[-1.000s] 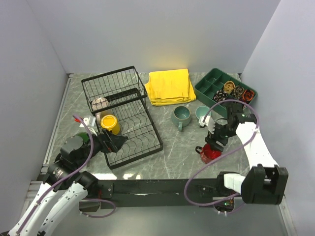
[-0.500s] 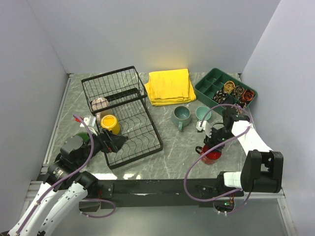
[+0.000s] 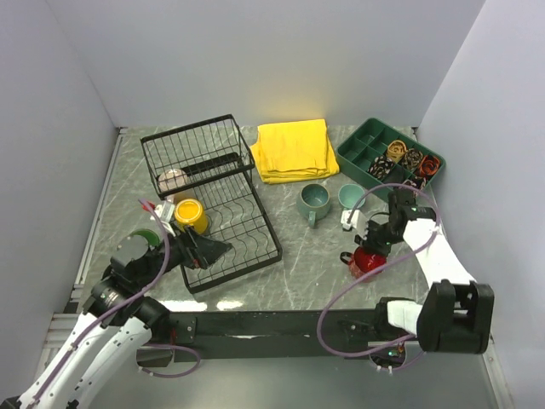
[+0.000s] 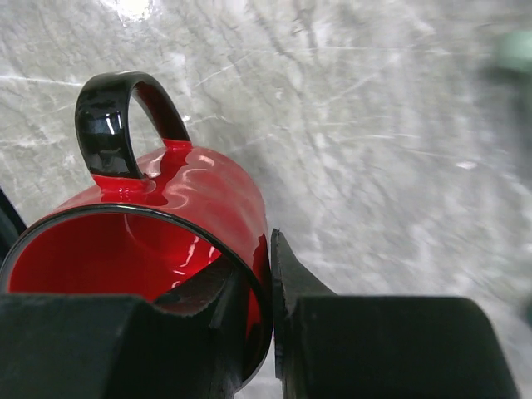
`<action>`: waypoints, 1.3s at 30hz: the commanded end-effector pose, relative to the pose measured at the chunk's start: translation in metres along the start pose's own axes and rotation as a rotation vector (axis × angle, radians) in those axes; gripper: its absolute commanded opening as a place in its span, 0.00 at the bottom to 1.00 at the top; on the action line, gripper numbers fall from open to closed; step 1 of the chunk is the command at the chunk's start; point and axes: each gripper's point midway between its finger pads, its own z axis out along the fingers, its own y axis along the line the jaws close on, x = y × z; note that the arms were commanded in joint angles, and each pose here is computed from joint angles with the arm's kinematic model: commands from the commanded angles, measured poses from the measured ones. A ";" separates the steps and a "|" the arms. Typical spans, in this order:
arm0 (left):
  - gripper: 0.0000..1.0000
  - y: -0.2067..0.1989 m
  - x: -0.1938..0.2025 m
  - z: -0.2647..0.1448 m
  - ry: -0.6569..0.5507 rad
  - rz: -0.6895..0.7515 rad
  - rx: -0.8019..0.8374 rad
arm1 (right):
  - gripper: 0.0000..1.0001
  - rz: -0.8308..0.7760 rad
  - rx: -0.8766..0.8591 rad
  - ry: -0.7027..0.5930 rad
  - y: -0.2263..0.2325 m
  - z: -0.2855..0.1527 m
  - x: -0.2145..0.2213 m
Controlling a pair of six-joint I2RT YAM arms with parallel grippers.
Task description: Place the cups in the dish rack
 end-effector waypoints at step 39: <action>0.99 -0.202 0.048 0.084 0.574 -0.240 0.688 | 0.00 -1.325 1.219 -0.815 0.057 -0.240 -0.269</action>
